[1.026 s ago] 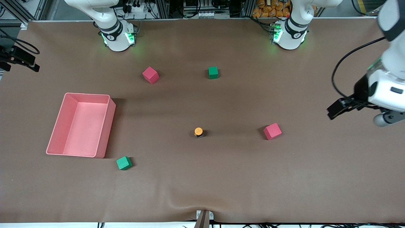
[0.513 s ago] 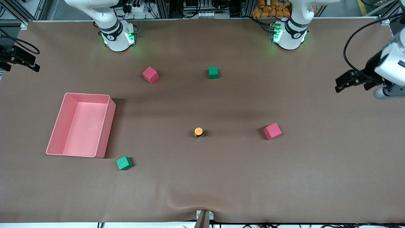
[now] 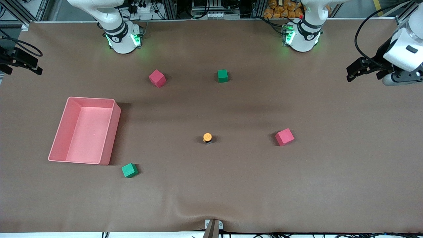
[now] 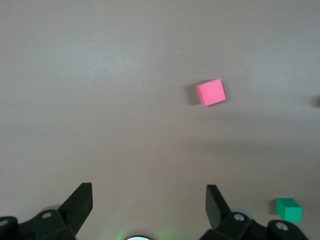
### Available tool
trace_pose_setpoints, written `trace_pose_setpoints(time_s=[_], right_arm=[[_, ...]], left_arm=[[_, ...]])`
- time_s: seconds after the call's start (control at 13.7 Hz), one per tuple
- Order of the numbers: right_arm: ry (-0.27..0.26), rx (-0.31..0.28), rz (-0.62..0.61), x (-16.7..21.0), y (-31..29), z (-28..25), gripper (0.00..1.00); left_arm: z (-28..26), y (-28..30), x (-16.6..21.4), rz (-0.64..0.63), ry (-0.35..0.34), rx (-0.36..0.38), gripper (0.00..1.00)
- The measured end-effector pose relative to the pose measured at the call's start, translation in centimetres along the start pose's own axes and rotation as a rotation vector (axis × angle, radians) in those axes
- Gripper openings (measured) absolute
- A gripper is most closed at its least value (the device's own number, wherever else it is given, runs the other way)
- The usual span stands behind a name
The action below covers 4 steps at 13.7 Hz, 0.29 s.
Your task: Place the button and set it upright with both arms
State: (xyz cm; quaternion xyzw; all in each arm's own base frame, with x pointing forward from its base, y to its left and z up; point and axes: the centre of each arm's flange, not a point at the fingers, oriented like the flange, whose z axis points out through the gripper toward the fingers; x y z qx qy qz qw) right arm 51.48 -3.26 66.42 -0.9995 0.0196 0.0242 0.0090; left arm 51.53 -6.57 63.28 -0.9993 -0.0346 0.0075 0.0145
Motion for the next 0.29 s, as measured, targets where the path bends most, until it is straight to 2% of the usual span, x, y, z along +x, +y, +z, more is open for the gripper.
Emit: trace_pose_setpoints(time_s=[0.29], right_arm=[[0.0,0.0,0.0,0.0,-0.01,0.0,1.0]], left_arm=[[-1.13,-0.31,-0.81,0.039,0.01,0.003,1.0]])
